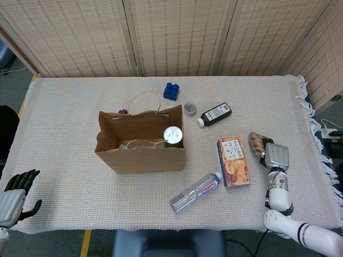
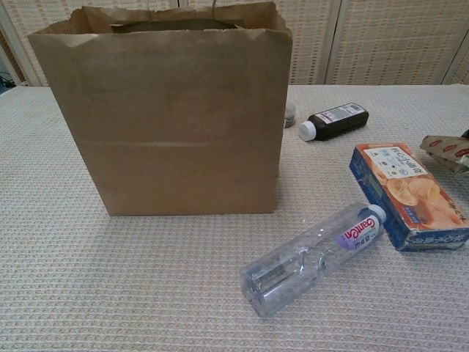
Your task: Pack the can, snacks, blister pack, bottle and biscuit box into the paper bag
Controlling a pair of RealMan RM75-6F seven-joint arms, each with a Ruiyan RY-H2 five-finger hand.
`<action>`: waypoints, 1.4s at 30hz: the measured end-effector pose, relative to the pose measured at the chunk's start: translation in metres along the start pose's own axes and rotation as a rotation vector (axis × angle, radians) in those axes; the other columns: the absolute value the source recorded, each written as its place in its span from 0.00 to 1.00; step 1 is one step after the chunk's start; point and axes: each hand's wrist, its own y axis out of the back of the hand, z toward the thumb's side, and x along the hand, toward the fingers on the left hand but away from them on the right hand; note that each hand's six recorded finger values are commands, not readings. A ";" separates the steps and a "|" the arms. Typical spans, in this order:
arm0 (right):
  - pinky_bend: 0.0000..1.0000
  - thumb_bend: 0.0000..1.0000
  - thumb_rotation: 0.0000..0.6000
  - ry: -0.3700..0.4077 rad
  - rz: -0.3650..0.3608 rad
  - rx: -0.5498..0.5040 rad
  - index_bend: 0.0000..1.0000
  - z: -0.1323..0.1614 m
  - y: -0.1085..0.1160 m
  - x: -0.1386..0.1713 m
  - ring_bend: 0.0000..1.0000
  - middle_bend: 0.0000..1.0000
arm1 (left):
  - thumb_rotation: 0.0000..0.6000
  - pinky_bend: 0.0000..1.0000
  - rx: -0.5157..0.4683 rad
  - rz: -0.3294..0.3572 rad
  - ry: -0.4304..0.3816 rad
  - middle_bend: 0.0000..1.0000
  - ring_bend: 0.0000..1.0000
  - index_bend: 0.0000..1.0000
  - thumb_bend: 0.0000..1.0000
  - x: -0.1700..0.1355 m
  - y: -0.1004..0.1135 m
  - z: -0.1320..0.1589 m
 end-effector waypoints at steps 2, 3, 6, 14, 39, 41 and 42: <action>0.71 0.61 1.00 0.000 -0.018 -0.017 0.68 -0.003 0.009 0.001 0.55 0.56 | 1.00 0.02 0.000 0.000 0.000 0.00 0.00 0.03 0.41 0.000 0.000 0.000; 0.71 0.61 1.00 -0.002 -0.033 -0.031 0.68 -0.005 0.016 0.001 0.55 0.56 | 1.00 0.02 0.000 0.000 0.000 0.00 0.00 0.03 0.41 0.000 0.000 0.000; 0.71 0.61 1.00 -0.006 -0.077 -0.083 0.68 -0.009 0.034 0.001 0.55 0.56 | 1.00 0.02 0.001 0.001 -0.002 0.00 0.00 0.03 0.41 0.000 0.000 0.001; 0.71 0.61 1.00 0.073 -0.255 -0.310 0.70 0.014 0.104 0.010 0.55 0.57 | 1.00 0.02 0.003 0.000 -0.007 0.00 0.00 0.03 0.41 0.001 -0.001 0.003; 0.71 0.61 1.00 0.585 -0.360 -0.645 0.71 0.227 0.220 0.122 0.55 0.58 | 1.00 0.02 -0.008 -0.005 -0.003 0.00 0.00 0.03 0.41 0.002 -0.001 0.001; 0.71 0.61 1.00 0.614 -0.349 -0.652 0.71 0.240 0.218 0.130 0.55 0.58 | 1.00 0.02 -0.008 -0.003 -0.002 0.00 0.00 0.03 0.41 0.002 0.000 0.001; 0.71 0.61 1.00 0.633 -0.346 -0.659 0.71 0.249 0.218 0.136 0.55 0.58 | 1.00 0.02 -0.009 -0.003 -0.002 0.00 0.00 0.03 0.41 0.001 0.000 0.001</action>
